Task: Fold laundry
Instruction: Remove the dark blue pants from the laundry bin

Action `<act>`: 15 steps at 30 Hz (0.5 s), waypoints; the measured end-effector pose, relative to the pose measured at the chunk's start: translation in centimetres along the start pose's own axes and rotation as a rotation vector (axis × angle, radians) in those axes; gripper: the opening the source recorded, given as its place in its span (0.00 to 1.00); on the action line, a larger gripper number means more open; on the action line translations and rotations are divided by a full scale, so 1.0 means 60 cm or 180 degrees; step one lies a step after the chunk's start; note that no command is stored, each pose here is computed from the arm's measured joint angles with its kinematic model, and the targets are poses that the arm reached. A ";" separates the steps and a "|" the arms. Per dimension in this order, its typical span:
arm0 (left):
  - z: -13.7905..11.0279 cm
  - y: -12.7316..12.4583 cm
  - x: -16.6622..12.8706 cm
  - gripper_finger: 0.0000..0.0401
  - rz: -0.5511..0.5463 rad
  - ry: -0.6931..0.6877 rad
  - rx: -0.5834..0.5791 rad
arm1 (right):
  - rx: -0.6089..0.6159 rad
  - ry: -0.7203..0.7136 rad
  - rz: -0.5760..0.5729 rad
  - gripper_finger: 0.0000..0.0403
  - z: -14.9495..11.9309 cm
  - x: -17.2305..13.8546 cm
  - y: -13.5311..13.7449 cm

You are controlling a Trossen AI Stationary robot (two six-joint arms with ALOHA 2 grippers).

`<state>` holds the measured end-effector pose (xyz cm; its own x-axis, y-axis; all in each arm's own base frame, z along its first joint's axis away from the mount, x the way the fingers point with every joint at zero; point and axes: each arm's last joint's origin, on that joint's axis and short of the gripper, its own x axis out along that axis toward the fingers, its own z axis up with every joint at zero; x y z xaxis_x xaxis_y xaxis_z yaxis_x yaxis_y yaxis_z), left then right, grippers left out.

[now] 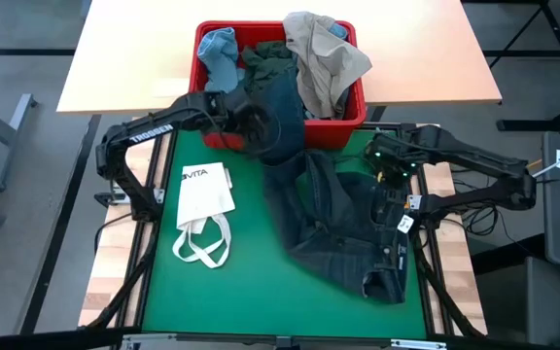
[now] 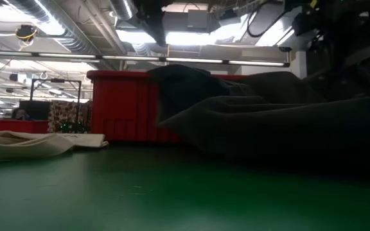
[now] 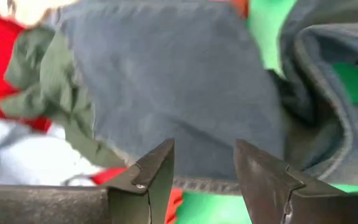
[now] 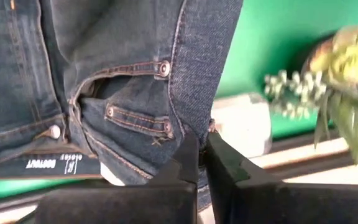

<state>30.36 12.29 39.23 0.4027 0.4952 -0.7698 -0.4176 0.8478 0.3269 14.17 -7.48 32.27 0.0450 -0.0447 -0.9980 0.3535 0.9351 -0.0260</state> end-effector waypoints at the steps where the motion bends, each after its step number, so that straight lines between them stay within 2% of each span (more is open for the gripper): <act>1: -0.002 0.007 0.002 0.40 0.0020 0.0029 -0.0058 | 0.0010 -0.0001 -0.0012 0.02 -0.004 -0.002 0.003; 11: -0.021 0.091 0.025 0.40 0.0301 0.0176 -0.1173 | -0.0141 -0.0200 0.0038 0.02 -0.021 -0.016 0.043; 15: -0.029 0.119 0.035 0.40 0.0103 0.0191 -0.1649 | -0.0269 -0.0190 0.0051 0.02 -0.020 -0.016 0.054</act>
<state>26.80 19.03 39.01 0.3418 0.4949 -0.7989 -0.7835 0.6195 0.0486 14.16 -4.00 33.05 0.1066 -0.0481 -0.9931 0.2724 0.9620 -0.0174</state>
